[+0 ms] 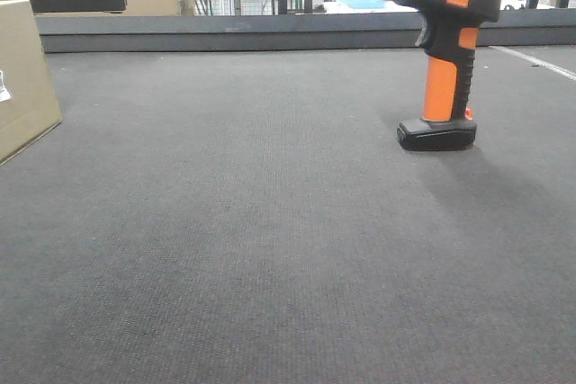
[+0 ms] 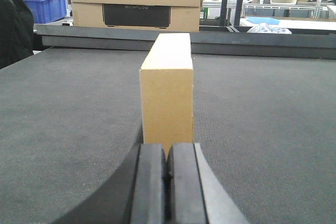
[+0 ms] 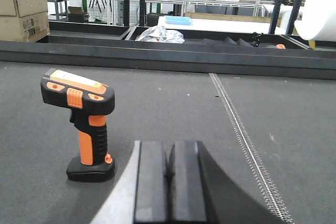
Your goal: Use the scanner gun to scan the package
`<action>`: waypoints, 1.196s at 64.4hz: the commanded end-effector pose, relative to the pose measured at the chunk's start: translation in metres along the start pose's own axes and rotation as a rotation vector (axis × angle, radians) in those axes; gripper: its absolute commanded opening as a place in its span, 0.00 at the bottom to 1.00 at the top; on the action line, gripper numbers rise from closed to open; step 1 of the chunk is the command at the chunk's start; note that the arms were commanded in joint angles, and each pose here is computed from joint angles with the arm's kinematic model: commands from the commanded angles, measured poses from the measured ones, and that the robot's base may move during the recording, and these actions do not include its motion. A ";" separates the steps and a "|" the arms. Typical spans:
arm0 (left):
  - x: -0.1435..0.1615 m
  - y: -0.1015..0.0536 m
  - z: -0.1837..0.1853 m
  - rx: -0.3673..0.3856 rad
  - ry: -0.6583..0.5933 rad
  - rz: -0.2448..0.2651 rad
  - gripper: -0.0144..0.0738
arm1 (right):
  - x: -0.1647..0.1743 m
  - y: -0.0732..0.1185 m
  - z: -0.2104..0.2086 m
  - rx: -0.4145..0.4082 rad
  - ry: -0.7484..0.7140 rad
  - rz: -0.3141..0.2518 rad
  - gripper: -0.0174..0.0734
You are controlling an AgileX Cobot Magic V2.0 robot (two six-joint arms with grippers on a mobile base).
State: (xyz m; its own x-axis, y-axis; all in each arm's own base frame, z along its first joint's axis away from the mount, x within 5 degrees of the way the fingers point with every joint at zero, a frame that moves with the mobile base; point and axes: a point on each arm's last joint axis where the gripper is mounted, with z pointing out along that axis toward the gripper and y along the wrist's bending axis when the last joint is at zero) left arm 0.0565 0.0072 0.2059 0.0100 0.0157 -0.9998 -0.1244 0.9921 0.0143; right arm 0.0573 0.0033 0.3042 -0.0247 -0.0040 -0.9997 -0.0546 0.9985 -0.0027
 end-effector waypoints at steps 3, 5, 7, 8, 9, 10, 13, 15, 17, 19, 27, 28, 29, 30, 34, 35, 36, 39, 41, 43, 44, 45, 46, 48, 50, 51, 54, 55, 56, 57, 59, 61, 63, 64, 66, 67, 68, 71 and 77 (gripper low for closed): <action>-0.003 0.000 -0.001 0.006 -0.024 -0.013 0.04 | -0.002 0.000 -0.001 0.003 -0.026 -0.002 0.01; -0.003 0.000 -0.001 0.006 -0.024 -0.013 0.04 | -0.002 0.000 -0.001 0.003 -0.028 -0.002 0.01; -0.003 0.000 -0.001 0.006 -0.024 -0.013 0.04 | -0.001 0.000 0.000 0.003 -0.023 -0.002 0.01; -0.003 0.000 -0.001 0.006 -0.024 -0.013 0.04 | 0.000 0.000 0.000 0.003 -0.020 -0.002 0.01; -0.003 0.000 -0.001 0.006 -0.024 -0.013 0.04 | 0.001 0.000 0.000 0.006 -0.015 -0.002 0.01; -0.003 0.000 -0.001 0.006 -0.024 -0.013 0.04 | 0.002 -0.001 0.001 0.011 -0.012 -0.002 0.01; -0.003 0.000 -0.001 0.006 -0.024 -0.013 0.04 | 0.005 -0.002 0.001 0.029 -0.005 0.010 0.01; -0.003 0.000 -0.001 0.006 -0.024 -0.013 0.04 | 0.008 -0.002 0.002 0.040 -0.002 0.021 0.01; -0.003 0.000 -0.001 0.006 -0.024 -0.013 0.04 | 0.012 -0.003 0.002 0.056 -0.002 0.033 0.01; -0.003 0.000 -0.001 0.006 -0.024 -0.013 0.04 | 0.018 -0.004 0.002 0.072 -0.006 0.043 0.01; -0.003 0.000 -0.001 0.006 -0.024 -0.013 0.04 | 0.051 -0.005 0.000 0.104 -0.043 0.054 0.01; -0.003 0.000 -0.001 0.006 -0.024 -0.013 0.04 | 0.057 -0.005 -0.001 0.105 -0.047 0.051 0.01; -0.003 0.000 -0.001 0.006 -0.024 -0.013 0.04 | 0.060 -0.005 -0.001 0.105 -0.050 0.049 0.01; -0.003 0.000 -0.001 0.006 -0.024 -0.013 0.04 | 0.064 -0.005 -0.001 0.106 -0.052 0.049 0.01; -0.003 0.000 -0.001 0.006 -0.024 -0.013 0.04 | 0.081 -0.005 -0.002 0.108 -0.064 0.036 0.01; -0.003 0.000 -0.001 0.006 -0.024 -0.013 0.04 | 0.087 -0.006 -0.001 0.108 -0.049 0.032 0.01; -0.003 0.000 -0.001 0.006 -0.024 -0.013 0.04 | 0.091 -0.006 0.000 0.107 -0.044 0.027 0.01; -0.003 0.000 -0.001 0.006 -0.024 -0.013 0.04 | 0.096 -0.006 0.001 0.106 -0.060 0.013 0.01; -0.003 0.000 -0.001 0.006 -0.024 -0.013 0.04 | 0.095 -0.005 0.001 0.099 -0.070 0.005 0.01; -0.003 0.000 -0.001 0.006 -0.024 -0.013 0.04 | 0.098 -0.005 0.001 0.091 -0.030 -0.005 0.01; -0.003 0.000 -0.001 0.006 -0.024 -0.013 0.04 | 0.100 -0.005 0.001 0.089 -0.018 -0.010 0.01; -0.003 0.000 -0.001 0.006 -0.024 -0.013 0.04 | 0.100 -0.005 0.001 0.086 -0.015 -0.014 0.01; -0.003 0.000 -0.001 0.006 -0.024 -0.013 0.04 | 0.100 -0.004 0.001 0.082 -0.015 -0.017 0.01; -0.003 0.000 -0.001 0.006 -0.024 -0.013 0.04 | 0.100 -0.004 0.001 0.077 -0.015 -0.017 0.01; -0.003 0.000 -0.001 0.006 -0.024 -0.013 0.04 | 0.100 -0.004 0.001 0.074 -0.015 -0.019 0.01; -0.003 0.000 -0.001 0.006 -0.024 -0.013 0.04 | 0.100 -0.004 0.001 0.072 -0.015 -0.019 0.01; -0.003 0.000 -0.001 0.006 -0.024 -0.013 0.04 | 0.100 -0.004 0.001 0.070 -0.015 -0.019 0.01; -0.003 0.000 -0.001 0.006 -0.024 -0.013 0.04 | 0.100 -0.004 0.001 0.070 -0.015 -0.019 0.01; -0.003 0.000 -0.001 0.006 -0.024 -0.013 0.04 | 0.100 -0.004 0.001 0.070 -0.015 -0.019 0.01; -0.003 0.000 -0.001 0.006 -0.024 -0.013 0.04 | 0.100 -0.004 0.001 0.070 -0.015 -0.019 0.01; -0.003 0.000 -0.001 0.006 -0.024 -0.013 0.04 | 0.100 -0.004 0.001 0.070 -0.015 -0.019 0.01; -0.003 0.000 -0.001 0.006 -0.024 -0.013 0.04 | 0.100 -0.004 0.001 0.070 -0.015 -0.019 0.01; -0.003 0.000 -0.001 0.006 -0.024 -0.013 0.04 | 0.100 -0.004 0.001 0.070 -0.017 -0.019 0.01; -0.003 0.000 -0.001 0.006 -0.024 -0.013 0.04 | 0.100 -0.004 0.001 0.070 -0.017 -0.019 0.01; -0.003 0.000 -0.001 0.006 -0.024 -0.013 0.04 | 0.100 -0.004 0.001 0.070 -0.017 -0.019 0.01; -0.003 0.000 -0.001 0.006 -0.024 -0.013 0.04 | 0.100 -0.004 0.001 0.070 -0.017 -0.019 0.01; -0.003 0.000 -0.001 0.006 -0.024 -0.013 0.04 | 0.100 -0.004 0.001 0.070 -0.017 -0.019 0.01; -0.003 0.000 -0.001 0.006 -0.024 -0.013 0.04 | 0.100 -0.004 0.001 0.070 -0.017 -0.019 0.01; -0.003 0.000 -0.001 0.006 -0.024 -0.013 0.04 | 0.100 -0.004 0.001 0.070 -0.017 -0.019 0.01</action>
State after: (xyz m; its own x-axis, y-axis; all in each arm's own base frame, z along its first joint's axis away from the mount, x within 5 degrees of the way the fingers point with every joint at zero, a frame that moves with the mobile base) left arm 0.0565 0.0072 0.2059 0.0102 0.0138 -0.9999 -0.1244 0.9922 0.0124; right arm 0.0567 -0.0006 0.2023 -0.0338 -0.0090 -0.9994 0.0139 0.9999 -0.0095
